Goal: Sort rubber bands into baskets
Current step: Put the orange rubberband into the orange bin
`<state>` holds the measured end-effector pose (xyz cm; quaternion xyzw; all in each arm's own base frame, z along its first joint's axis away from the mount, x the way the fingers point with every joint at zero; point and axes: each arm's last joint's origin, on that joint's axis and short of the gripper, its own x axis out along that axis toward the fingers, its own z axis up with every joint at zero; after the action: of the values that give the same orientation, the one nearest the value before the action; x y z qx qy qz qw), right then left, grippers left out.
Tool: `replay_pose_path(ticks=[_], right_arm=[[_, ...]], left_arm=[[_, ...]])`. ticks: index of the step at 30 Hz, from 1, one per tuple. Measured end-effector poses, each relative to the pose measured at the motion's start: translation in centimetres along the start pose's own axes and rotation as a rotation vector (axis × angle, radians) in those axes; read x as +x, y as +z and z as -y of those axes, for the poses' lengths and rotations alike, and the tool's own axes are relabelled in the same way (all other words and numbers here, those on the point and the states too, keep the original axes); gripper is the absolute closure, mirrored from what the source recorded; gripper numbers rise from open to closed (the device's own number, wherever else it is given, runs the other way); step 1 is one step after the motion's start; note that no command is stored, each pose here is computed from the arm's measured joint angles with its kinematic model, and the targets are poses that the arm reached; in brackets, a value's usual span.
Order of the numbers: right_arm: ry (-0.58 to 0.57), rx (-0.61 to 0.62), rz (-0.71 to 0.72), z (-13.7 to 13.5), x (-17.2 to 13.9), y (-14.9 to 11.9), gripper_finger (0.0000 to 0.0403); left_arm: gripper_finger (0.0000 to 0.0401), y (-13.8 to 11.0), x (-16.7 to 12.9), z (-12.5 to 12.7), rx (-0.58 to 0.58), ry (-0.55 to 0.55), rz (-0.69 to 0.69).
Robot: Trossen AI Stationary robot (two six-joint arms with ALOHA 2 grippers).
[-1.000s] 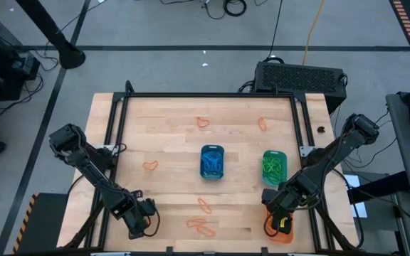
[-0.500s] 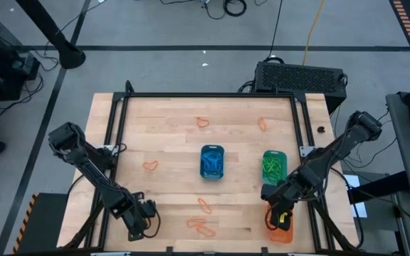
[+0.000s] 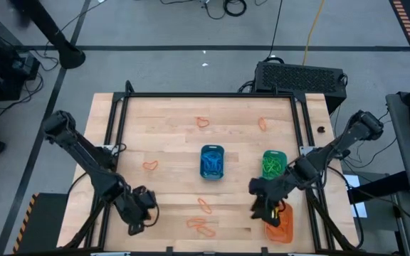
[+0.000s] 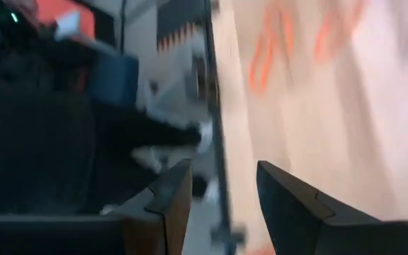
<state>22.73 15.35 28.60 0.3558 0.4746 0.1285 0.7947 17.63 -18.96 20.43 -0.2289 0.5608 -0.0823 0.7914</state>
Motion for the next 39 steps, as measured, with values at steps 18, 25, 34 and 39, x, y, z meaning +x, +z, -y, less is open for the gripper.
replay_pose_path(ticks=[18,25,34,39], right_arm=[[-0.122,-0.339,0.638,1.6,-1.9,8.0,0.0252],[-0.137,-0.411,0.694,2.9,-0.7,10.4,0.0226],[-0.101,-0.449,0.793,3.2,-1.3,12.0,0.0129],[-0.061,-0.457,0.771,3.2,-1.4,12.0,0.0096]], left_arm=[[0.0397,12.4,-7.5,-2.1,-0.072,-0.221,1.023],[0.0398,14.4,-9.0,-4.1,-0.112,-0.210,1.146],[0.0398,16.3,-8.4,-3.7,-0.092,-0.210,1.112],[0.0398,16.7,-7.9,-4.1,-0.089,-0.183,1.107]])
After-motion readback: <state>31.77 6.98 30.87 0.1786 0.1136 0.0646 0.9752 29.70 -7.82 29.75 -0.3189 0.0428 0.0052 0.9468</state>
